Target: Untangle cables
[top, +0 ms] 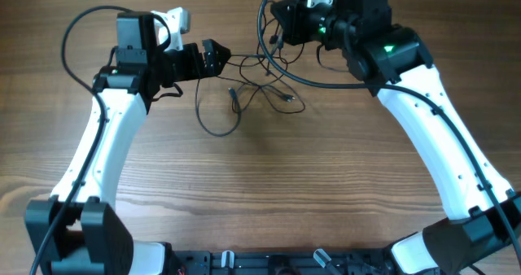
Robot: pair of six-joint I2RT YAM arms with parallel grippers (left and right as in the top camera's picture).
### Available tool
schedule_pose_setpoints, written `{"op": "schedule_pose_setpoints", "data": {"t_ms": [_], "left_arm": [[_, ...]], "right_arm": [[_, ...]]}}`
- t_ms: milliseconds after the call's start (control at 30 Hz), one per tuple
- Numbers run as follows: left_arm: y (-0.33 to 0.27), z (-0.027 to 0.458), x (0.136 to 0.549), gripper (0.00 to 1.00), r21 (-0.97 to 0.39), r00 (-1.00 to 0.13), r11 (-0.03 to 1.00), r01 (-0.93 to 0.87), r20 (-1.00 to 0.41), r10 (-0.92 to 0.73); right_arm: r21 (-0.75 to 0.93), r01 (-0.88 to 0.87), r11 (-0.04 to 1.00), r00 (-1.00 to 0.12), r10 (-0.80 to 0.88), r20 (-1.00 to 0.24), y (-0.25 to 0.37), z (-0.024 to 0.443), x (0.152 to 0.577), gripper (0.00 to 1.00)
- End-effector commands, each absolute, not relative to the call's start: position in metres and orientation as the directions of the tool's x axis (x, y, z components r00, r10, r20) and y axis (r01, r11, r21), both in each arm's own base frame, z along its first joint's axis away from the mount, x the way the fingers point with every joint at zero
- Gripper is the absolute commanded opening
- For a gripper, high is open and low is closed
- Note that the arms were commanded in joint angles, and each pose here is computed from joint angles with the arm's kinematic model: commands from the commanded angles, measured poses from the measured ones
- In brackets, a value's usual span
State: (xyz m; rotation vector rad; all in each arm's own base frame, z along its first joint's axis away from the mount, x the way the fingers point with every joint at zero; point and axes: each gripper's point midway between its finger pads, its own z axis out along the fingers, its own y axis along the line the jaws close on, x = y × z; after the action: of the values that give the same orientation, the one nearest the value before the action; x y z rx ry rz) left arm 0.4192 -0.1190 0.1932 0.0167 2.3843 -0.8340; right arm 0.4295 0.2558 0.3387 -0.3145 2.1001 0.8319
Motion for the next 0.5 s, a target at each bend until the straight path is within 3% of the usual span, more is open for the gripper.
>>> {"op": "schedule_pose_setpoints", "data": {"t_ms": [0, 200, 400, 467], "left_arm": [[-0.133, 0.185, 0.418, 1.00, -0.615, -0.841, 0.747, 0.253, -0.521, -0.145], [-0.137, 0.169, 0.420, 1.00, -0.622, -0.861, 0.746, 0.237, -0.490, -0.135], [-0.164, 0.170, 0.413, 0.98, -0.578, -0.835, 0.733, 0.360, -0.550, -0.023], [-0.175, 0.172, 0.412, 0.82, -0.571, -0.825, 0.722, 0.390, -0.565, -0.001]], "right_arm": [[0.437, -0.552, 0.710, -0.533, 0.103, -0.840, 0.255, 0.399, 0.419, 0.04], [0.430, -0.562, 0.707, -0.516, 0.107, -0.850, 0.253, 0.411, 0.414, 0.05], [0.406, -0.580, 0.707, -0.488, 0.098, -0.868, 0.251, 0.420, 0.409, 0.04], [0.406, -0.579, 0.707, -0.486, 0.101, -0.868, 0.249, 0.421, 0.408, 0.05]]}}
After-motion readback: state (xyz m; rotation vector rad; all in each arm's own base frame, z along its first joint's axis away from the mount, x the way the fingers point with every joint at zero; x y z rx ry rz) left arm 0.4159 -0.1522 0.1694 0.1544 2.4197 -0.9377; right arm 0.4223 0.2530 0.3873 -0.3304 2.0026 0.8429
